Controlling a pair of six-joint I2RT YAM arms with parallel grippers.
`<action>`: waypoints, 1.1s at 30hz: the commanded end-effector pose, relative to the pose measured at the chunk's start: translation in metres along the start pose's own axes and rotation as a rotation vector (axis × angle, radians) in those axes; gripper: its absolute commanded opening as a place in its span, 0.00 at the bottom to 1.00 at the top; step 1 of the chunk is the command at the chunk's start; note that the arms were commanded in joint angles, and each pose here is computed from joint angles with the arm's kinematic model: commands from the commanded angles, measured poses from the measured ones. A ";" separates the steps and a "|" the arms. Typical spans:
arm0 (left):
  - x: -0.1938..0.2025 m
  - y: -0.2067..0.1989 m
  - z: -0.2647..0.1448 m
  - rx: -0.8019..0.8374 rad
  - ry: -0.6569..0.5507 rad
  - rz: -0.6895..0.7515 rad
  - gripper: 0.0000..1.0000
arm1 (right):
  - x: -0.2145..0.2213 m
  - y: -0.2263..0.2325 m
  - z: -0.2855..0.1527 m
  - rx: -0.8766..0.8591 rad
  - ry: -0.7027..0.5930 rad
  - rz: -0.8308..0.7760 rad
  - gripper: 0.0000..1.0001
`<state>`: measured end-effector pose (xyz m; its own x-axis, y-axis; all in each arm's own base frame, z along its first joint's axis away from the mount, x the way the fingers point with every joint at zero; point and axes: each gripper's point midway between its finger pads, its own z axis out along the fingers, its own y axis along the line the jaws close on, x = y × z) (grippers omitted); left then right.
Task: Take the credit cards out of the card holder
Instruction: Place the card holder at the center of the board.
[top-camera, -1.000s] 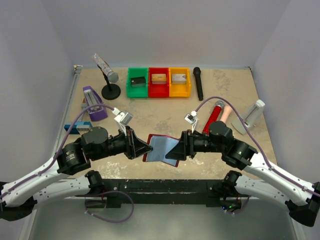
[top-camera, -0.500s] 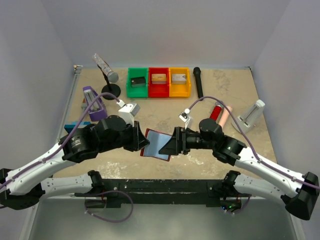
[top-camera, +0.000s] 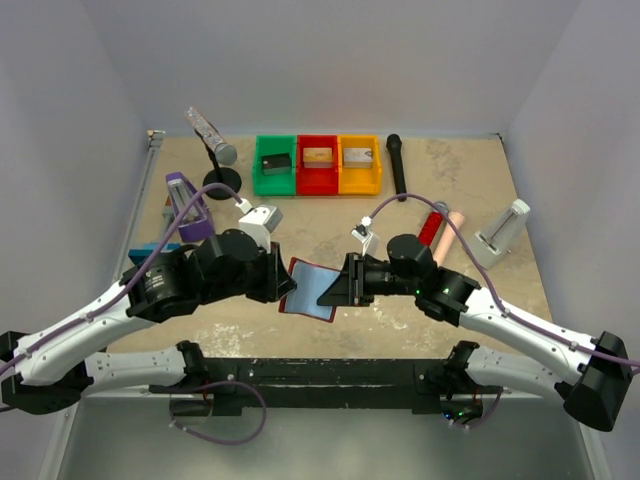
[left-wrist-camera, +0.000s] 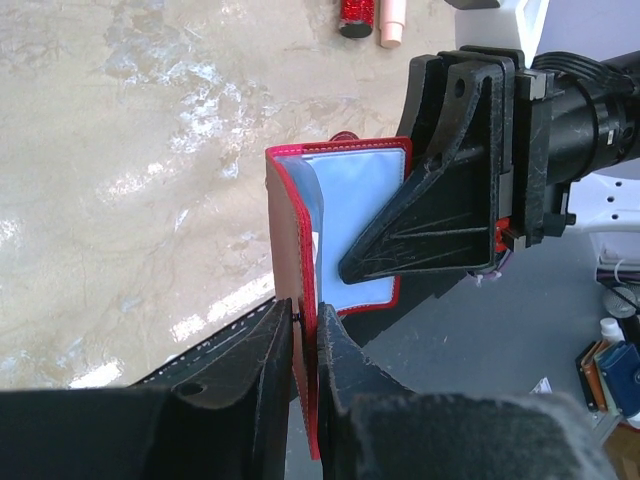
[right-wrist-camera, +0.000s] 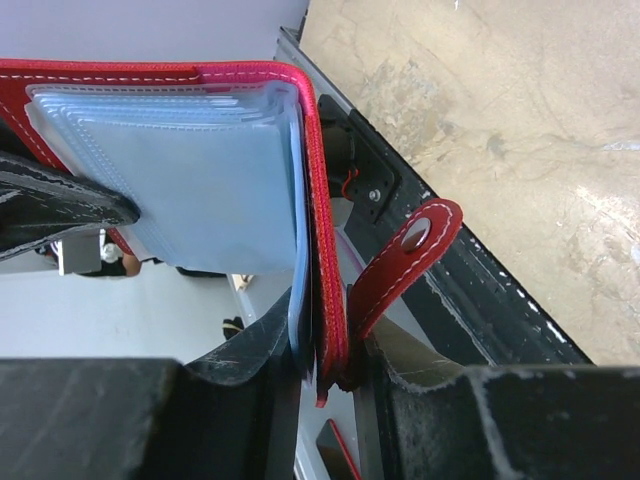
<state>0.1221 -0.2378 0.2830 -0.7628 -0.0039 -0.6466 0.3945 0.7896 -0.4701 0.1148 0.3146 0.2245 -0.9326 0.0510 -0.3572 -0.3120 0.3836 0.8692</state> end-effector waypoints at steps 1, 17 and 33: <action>-0.009 -0.013 -0.007 0.072 -0.040 -0.005 0.06 | -0.015 0.023 -0.005 -0.061 -0.055 -0.041 0.27; -0.006 -0.012 -0.009 0.097 -0.052 -0.019 0.21 | -0.013 0.021 -0.007 -0.066 -0.062 -0.049 0.24; -0.007 -0.020 -0.009 0.146 -0.065 -0.032 0.22 | -0.010 0.023 -0.010 -0.085 -0.060 -0.063 0.10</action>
<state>0.1168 -0.2398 0.2951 -0.7436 -0.0533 -0.6665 0.4290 0.7265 -0.5368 0.1135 0.3130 0.2308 -0.9264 0.0572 -0.3721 -0.3271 0.3672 0.8707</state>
